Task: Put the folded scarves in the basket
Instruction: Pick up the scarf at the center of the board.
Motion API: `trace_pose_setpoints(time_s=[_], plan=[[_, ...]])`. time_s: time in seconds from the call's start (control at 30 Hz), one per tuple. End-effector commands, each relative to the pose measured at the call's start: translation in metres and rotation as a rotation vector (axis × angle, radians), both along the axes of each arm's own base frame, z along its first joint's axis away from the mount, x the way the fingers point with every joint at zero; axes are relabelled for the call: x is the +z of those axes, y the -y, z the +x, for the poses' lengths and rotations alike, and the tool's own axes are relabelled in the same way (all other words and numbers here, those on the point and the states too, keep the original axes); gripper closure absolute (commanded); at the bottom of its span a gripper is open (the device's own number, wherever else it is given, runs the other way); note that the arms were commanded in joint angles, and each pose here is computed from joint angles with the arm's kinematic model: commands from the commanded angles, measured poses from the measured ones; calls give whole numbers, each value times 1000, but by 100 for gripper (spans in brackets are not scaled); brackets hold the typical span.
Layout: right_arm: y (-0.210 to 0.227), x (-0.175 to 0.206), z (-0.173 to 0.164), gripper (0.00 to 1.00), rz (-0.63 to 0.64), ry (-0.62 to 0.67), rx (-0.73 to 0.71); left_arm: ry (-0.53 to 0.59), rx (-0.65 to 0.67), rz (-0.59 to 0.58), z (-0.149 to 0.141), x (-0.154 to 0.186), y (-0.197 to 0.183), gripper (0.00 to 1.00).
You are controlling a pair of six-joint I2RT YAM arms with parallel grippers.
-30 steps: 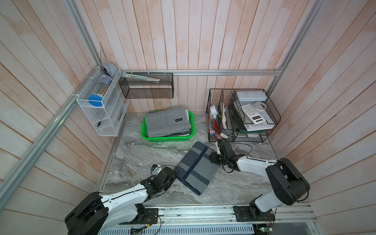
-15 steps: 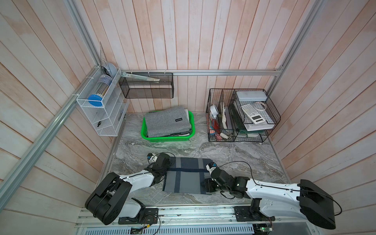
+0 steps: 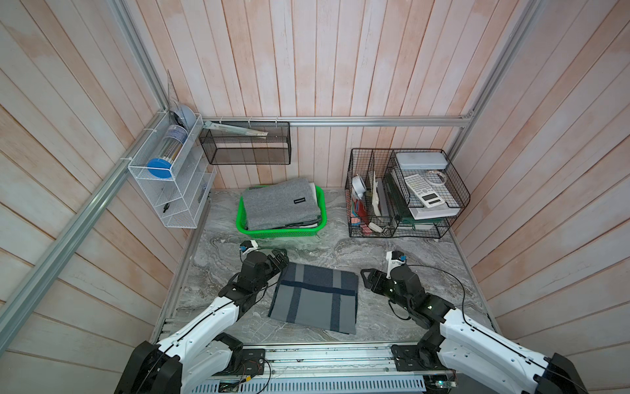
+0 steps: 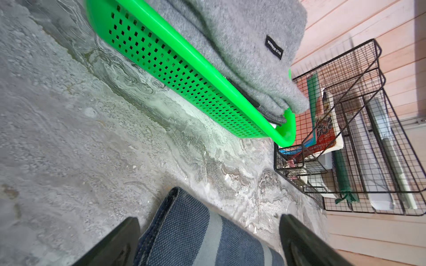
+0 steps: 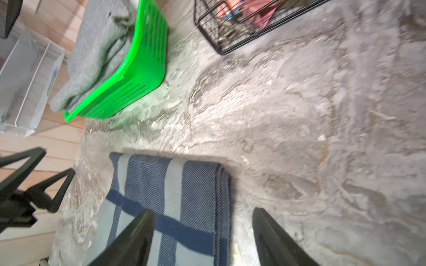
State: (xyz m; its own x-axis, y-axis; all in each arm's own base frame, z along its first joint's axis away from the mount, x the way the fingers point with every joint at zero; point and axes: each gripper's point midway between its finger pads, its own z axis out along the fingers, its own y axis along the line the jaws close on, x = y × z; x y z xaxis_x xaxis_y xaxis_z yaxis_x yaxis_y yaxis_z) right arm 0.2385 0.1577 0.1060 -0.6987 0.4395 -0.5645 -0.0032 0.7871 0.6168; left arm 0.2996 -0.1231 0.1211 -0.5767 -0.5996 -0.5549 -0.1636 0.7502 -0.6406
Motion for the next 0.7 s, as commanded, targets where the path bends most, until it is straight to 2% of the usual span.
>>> trace_pose_setpoints(time_s=[0.0,0.2,0.37,0.67], plan=[[-9,-1,0,26,81,-2,85,-91,-73,115,-20,-30,-6,0],[-17,-23,-3,26,81,-95,129,-165,-147,102,-28,-51,6,0],[-26,-39,-9,26,103,-129,178,-242,-150,122,-33,-75,4,0],[-39,-61,-15,28,94,-225,249,-314,-159,150,-32,-93,6,7]])
